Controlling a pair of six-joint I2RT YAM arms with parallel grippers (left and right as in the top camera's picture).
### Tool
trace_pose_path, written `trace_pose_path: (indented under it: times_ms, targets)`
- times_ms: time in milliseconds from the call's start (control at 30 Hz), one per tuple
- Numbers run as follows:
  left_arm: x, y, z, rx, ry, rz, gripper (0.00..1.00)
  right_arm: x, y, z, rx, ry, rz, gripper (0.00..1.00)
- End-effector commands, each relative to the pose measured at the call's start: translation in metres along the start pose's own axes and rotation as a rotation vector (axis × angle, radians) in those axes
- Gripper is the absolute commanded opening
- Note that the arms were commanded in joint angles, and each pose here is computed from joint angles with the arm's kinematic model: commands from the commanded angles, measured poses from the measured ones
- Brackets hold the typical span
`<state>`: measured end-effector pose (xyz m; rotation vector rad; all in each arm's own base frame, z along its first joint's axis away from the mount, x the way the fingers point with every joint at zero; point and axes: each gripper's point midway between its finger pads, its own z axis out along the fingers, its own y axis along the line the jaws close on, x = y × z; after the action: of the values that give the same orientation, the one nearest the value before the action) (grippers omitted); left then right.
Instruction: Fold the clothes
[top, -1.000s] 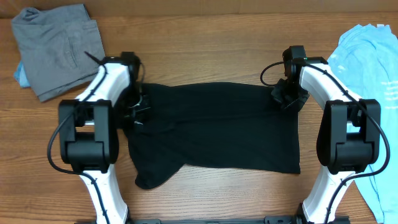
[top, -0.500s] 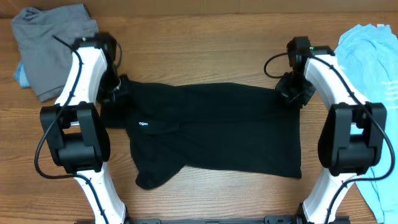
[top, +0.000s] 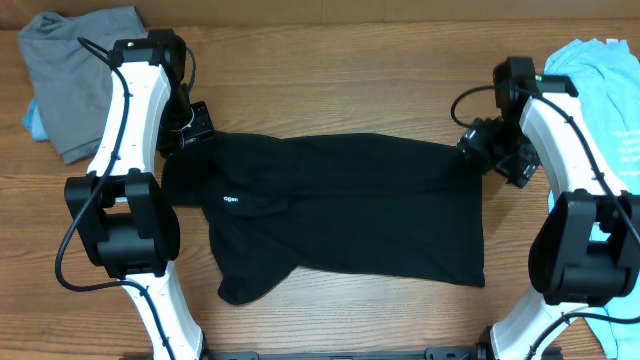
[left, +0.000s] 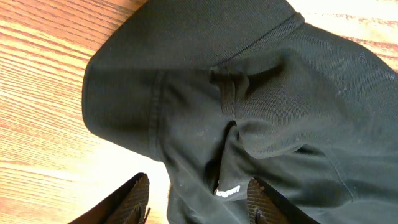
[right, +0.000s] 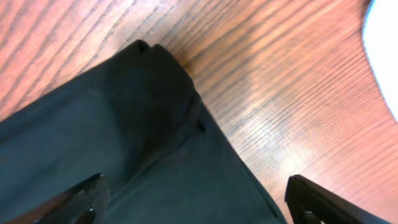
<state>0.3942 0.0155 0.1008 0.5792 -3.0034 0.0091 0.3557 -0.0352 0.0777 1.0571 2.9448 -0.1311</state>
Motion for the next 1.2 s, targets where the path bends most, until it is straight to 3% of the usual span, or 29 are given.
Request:
trace_pose_path:
  times_ms: [0,67,433,567,667,733,1167]
  targets:
    - [-0.001,-0.005,-0.005,0.013,-0.014,0.024,0.56,0.021,0.020,0.019,-0.158,0.091,-0.086,0.85]
    - [-0.001,-0.006,-0.005,0.013,-0.014,0.025,0.56,0.025,0.027,0.026,-0.200,0.106,-0.086,0.77]
    - [0.000,-0.005,-0.005,0.012,-0.011,0.048,0.57,0.030,0.035,0.051,-0.260,0.094,-0.088,0.62]
    - [0.000,-0.005,-0.005,0.012,-0.011,0.048,0.58,0.025,0.035,0.054,-0.255,0.067,-0.082,0.39]
    - [-0.001,-0.005,-0.005,0.012,-0.012,0.048,0.58,0.023,0.037,0.054,-0.261,0.059,-0.081,0.13]
    - [-0.001,-0.005,-0.005,0.012,-0.013,0.048,0.58,0.022,0.037,0.050,-0.262,0.063,-0.081,0.04]
    - [-0.002,-0.006,-0.005,0.014,-0.019,0.047,0.59,0.028,0.010,0.008,-0.122,0.114,-0.077,0.04]
